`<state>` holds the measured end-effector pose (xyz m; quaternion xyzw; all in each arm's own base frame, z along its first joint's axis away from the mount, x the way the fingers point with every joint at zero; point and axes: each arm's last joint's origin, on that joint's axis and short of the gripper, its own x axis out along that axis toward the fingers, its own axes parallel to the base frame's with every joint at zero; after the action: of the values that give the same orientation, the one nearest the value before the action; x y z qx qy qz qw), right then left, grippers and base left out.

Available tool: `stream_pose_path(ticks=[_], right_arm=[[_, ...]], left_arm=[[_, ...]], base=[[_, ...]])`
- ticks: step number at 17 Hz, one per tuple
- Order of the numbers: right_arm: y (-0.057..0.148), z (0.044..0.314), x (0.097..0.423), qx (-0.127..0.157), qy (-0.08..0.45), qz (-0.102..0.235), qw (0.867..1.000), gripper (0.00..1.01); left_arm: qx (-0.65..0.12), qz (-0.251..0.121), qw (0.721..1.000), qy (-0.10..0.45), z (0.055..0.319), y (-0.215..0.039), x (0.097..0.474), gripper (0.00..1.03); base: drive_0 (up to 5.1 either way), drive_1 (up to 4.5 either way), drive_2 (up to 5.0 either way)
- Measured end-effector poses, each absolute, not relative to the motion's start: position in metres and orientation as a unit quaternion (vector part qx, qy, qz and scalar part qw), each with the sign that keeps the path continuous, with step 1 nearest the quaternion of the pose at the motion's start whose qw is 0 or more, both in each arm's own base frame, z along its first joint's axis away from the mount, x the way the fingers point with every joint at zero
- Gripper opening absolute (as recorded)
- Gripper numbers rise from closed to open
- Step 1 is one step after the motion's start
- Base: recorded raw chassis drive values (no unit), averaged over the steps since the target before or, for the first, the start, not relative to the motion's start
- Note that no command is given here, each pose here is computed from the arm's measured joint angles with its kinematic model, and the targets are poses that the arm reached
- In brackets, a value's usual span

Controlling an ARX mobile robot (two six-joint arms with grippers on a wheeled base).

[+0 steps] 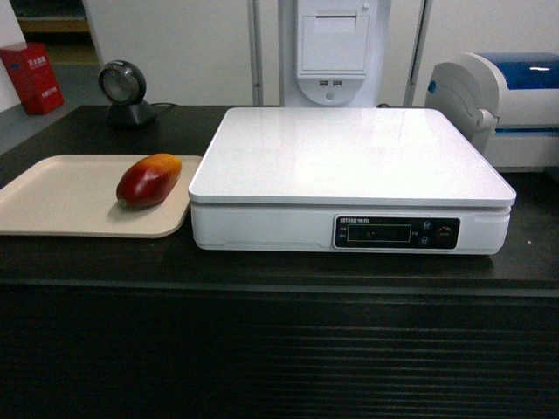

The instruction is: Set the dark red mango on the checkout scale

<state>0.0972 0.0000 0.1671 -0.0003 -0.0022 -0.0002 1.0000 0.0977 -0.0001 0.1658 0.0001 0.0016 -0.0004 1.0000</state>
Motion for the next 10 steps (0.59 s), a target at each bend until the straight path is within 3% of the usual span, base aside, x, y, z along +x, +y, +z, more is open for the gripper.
stream_pose_path(ticks=[10], right_arm=[[0.0000, 0.1671, 0.0972, 0.000, -0.002, 0.000, 1.000, 0.98]], left_arm=[[0.000, 0.000, 1.000, 0.002, 0.1658, -0.0001, 0.0977, 0.98]], base=[[0.0, 0.00, 0.0]])
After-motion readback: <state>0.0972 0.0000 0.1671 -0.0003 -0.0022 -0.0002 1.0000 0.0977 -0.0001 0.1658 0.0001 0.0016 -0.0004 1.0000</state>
